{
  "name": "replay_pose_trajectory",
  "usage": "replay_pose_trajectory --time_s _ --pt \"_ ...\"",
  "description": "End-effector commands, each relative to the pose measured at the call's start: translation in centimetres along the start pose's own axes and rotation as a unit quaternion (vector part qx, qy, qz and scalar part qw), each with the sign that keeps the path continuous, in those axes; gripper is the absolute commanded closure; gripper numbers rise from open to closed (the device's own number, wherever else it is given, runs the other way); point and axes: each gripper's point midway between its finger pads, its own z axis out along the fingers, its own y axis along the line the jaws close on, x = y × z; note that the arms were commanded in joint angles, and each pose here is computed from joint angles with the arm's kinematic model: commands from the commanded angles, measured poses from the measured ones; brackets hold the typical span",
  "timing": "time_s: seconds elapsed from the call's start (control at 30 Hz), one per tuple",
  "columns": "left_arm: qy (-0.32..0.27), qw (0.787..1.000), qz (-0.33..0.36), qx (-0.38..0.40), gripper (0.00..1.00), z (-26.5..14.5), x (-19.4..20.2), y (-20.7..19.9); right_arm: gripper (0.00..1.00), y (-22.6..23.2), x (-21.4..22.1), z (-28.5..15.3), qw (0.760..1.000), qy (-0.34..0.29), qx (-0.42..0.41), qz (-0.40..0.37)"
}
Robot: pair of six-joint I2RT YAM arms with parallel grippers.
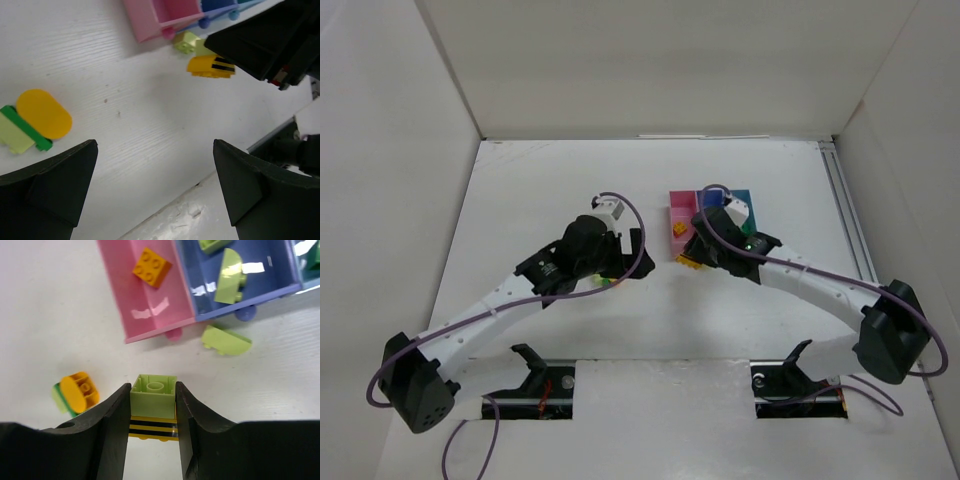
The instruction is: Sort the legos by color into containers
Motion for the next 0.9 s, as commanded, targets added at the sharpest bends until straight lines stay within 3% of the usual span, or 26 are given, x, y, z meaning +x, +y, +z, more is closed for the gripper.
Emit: replay_pose_trajectory --time_s 0.0,0.17,0.3,0.57,0.87 --pt "-0.033 0.992 0.033 0.114 0.0 -1.1 -1.5 -4.1 0.75 3.4 -0.9 -1.1 0.996 -0.012 -0.086 0.013" --pt "-0.082 0.979 0.047 0.182 0.0 -1.4 -3.7 -7.2 0.78 6.0 -2.4 -2.6 0.989 -0.026 -0.13 0.067" --pt "-0.096 0.981 0.051 0.161 0.0 -0.1 -4.7 -7.3 0.78 8.1 -3.5 -3.9 0.985 -0.021 -0.157 0.073" --pt "-0.063 0.989 0.068 0.117 0.0 3.3 -3.3 -7.1 0.79 9.7 -3.5 -4.7 0.982 0.001 -0.175 0.064" --pt "-0.136 0.983 0.024 0.122 0.08 2.9 -6.0 -7.6 0.79 10.1 -2.2 -4.5 0.979 0.028 -0.19 0.071"
